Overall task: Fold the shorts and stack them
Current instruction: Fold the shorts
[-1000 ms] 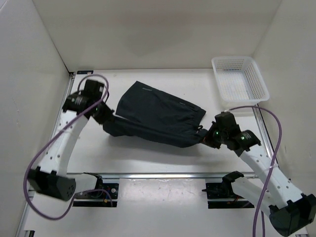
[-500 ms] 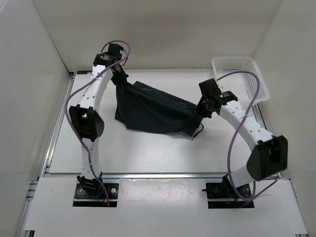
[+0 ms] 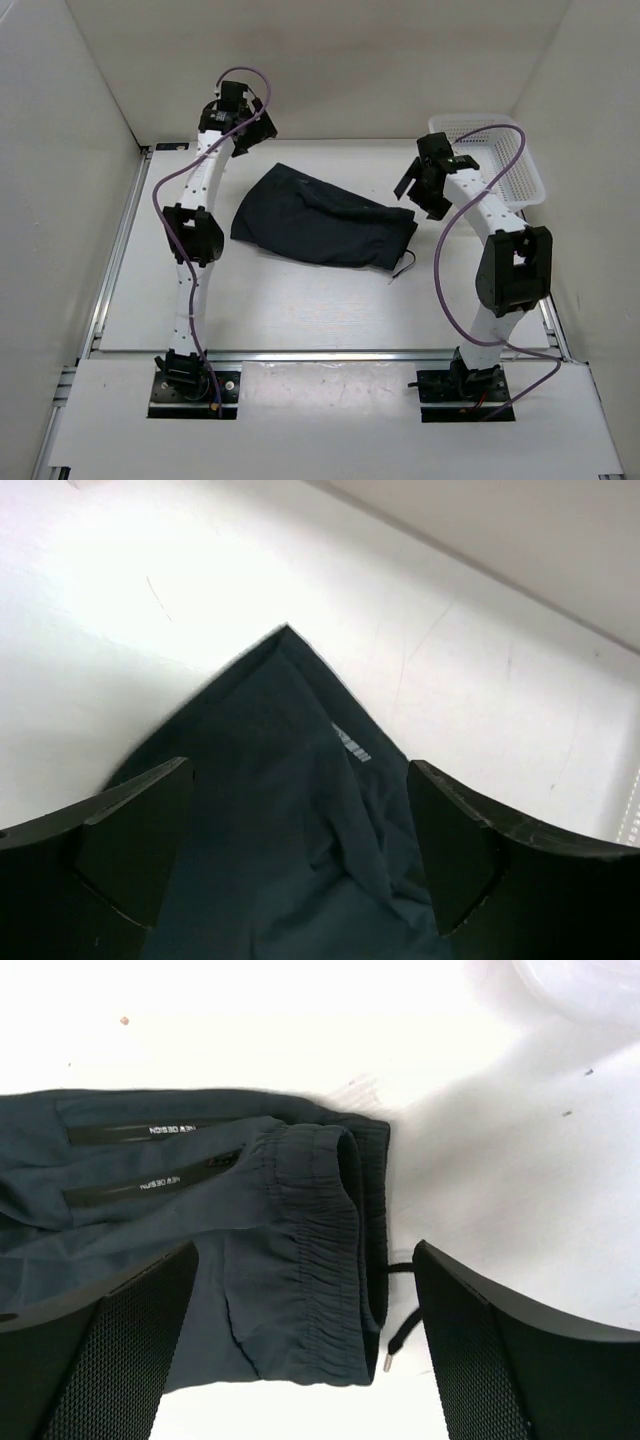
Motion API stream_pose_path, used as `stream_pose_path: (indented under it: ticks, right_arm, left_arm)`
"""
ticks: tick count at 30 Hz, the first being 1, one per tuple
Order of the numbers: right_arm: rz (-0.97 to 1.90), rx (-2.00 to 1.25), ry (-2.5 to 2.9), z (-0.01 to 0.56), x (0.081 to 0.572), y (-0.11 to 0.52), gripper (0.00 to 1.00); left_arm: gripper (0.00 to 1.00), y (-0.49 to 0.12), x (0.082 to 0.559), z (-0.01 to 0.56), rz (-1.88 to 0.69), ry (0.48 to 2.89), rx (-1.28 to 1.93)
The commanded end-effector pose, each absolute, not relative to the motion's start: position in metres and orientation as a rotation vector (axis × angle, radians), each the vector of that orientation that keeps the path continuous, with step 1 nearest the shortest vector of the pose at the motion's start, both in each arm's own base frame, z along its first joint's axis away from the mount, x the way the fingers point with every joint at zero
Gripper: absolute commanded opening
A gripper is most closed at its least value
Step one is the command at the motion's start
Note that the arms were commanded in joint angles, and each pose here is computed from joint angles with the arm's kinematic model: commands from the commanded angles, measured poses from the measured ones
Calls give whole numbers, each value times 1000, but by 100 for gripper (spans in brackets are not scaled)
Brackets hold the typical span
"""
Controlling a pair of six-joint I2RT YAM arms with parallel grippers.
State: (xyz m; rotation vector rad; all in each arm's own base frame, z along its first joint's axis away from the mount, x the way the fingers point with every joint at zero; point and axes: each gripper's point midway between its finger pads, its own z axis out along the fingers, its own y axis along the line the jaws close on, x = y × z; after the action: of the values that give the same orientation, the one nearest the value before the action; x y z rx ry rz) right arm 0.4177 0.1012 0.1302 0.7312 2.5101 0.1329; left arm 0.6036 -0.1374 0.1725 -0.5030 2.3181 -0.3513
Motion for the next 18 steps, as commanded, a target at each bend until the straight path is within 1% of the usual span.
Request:
stream_pose_path:
  ticks: [1, 2, 3, 4, 5, 6, 7, 8, 10, 11, 12, 13, 14, 15, 16, 17, 18]
  right_arm:
    - [163, 703, 2482, 153, 416, 103, 92]
    - [152, 706, 2518, 142, 403, 102, 92]
    - [177, 700, 2507, 146, 396, 102, 92]
    - [186, 699, 2521, 141, 388, 102, 89]
    - [170, 704, 2582, 119, 367, 100, 79]
    - [232, 708, 2595, 119, 355, 106, 75]
    - [263, 703, 2611, 113, 347, 109, 74]
    - [269, 709, 2675, 91, 325, 109, 74]
    - [376, 686, 2672, 91, 314, 119, 81]
    - [433, 678, 2701, 84, 299, 124, 91]
    - [462, 686, 2705, 81, 295, 127, 95]
    - [492, 677, 2699, 79, 296, 131, 97]
    - [508, 672, 2695, 79, 295, 132, 99]
    - [509, 672, 2695, 77, 294, 132, 100]
    - [545, 650, 2702, 75, 296, 137, 100]
    - [539, 655, 2715, 69, 297, 137, 100]
    - [559, 652, 2723, 66, 298, 140, 100]
  left_arm:
    - [100, -122, 598, 281, -347, 2098, -368]
    - [100, -119, 592, 286, -326, 2098, -352]
    - [100, -116, 579, 311, -326, 2068, -333]
    - [100, -106, 571, 291, -289, 2126, -357]
    - [100, -98, 564, 287, -276, 2146, -371]
    - [100, -93, 551, 296, -298, 2146, -383]
    - [93, -81, 541, 262, -280, 2235, -413]
    - [82, -80, 530, 249, -305, 2291, -415]
    - [61, -69, 510, 225, -290, 2371, -466]
    - [61, -70, 491, 190, -279, 2477, -499]
    - [65, -65, 483, 172, -267, 2518, -545]
    - [72, -67, 475, 163, -278, 2549, -560]
    - [85, -72, 463, 139, -296, 2620, -580]
    - [91, -74, 461, 129, -306, 2641, -582]
    - [95, -75, 457, 113, -305, 2683, -591]
    - [98, -75, 454, 99, -297, 2708, -598]
    - [98, -75, 454, 92, -292, 2722, -602]
